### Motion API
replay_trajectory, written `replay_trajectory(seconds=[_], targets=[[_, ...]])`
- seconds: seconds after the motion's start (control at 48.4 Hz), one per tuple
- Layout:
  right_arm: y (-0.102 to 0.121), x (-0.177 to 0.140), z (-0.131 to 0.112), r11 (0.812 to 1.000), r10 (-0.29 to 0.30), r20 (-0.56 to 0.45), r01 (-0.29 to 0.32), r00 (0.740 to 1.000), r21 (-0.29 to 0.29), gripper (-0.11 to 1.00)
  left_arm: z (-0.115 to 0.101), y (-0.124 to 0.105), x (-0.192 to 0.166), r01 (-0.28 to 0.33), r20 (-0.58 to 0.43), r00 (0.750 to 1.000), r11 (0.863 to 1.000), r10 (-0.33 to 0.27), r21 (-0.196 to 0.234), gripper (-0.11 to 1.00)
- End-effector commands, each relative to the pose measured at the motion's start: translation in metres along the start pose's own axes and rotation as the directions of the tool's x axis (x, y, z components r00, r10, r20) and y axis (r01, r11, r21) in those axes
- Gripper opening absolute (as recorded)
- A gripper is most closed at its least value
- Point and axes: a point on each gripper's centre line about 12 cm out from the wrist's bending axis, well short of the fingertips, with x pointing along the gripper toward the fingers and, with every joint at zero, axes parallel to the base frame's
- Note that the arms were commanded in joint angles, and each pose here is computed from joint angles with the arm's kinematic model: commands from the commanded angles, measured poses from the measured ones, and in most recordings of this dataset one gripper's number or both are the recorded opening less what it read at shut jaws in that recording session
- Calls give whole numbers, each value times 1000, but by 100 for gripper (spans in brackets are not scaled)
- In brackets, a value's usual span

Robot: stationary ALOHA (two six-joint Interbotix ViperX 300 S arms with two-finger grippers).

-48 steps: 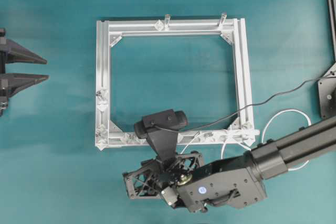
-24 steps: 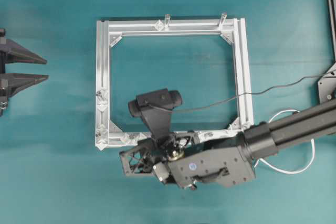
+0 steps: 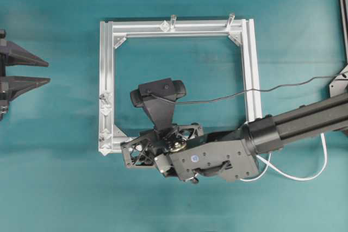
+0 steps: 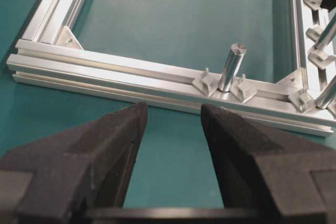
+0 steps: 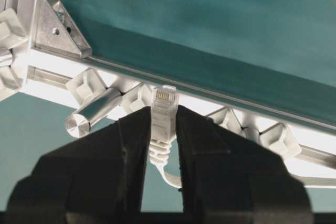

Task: Move the cable alternately left and right between 8 closely spaced pins so it hooks onto each one.

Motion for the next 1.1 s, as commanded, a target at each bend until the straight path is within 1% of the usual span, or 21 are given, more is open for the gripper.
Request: replay_trajectory(seconds=[0.0,0.703,0.868,1.075], targets=[[5,-12,5,999,31,0,-31,1000,5,19,4,0,0,2,14,1000,1000,-2,-4,57],[5,-12,5,999,33,-1,-33,999,7,19,3,0,1,1,18,1000,1000,-1,-4,57],[6,-8,17,999,27,17,-28,999,17,19,3,0,1,1,18,1000,1000,-1,-4,57],[7,-2,37,1000,19,37,-19,999,-9,19,3,0,0,2,21,1000,1000,-2,-6,57]])
